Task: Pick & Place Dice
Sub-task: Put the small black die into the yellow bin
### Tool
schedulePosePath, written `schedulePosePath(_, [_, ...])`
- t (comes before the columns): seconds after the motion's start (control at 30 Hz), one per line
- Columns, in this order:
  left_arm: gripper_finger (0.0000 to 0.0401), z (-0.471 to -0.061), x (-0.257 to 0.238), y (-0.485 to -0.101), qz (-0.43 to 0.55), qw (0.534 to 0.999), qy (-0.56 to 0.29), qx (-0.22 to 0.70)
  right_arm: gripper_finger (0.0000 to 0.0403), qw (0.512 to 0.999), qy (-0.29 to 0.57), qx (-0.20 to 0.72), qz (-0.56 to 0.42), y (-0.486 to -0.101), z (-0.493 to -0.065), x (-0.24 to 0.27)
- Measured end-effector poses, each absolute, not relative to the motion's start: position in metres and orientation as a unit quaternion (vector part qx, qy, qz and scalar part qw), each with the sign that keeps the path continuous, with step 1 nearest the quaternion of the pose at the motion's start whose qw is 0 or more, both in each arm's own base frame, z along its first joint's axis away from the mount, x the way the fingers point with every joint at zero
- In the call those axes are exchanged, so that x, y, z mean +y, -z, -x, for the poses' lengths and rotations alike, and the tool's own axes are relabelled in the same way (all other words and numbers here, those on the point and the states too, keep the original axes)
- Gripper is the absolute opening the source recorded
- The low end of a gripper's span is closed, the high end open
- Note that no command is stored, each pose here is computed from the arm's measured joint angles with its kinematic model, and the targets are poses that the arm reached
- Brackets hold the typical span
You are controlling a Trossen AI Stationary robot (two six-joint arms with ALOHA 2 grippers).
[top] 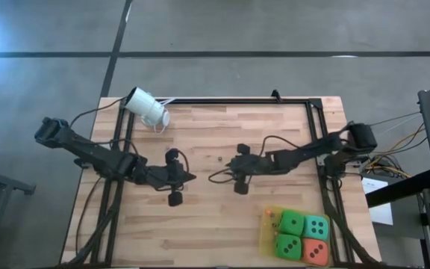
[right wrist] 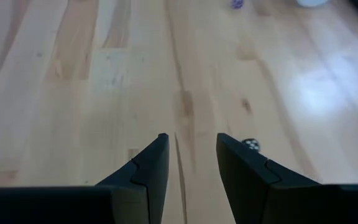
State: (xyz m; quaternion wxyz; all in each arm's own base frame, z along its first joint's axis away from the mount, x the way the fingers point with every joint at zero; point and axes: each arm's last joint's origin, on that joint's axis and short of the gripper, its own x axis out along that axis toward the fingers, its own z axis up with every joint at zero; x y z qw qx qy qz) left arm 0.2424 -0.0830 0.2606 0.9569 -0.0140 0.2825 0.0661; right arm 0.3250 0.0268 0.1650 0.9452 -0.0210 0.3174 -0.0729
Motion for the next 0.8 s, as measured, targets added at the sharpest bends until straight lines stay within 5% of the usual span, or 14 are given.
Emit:
schedulePosePath(0.3, [0.0002, -0.242, -0.083, -0.261, 0.017, 0.957, -0.069, 0.281, 0.0127, 0.933, 0.081, 0.350, -0.010, -0.131, -0.352, -0.005])
schedulePosePath(0.8, [0.0002, -0.241, -0.084, -0.259, 0.021, 0.954, -0.071, 0.289, 0.0127, 0.930, 0.089, 0.355, -0.028, -0.127, -0.357, -0.040])
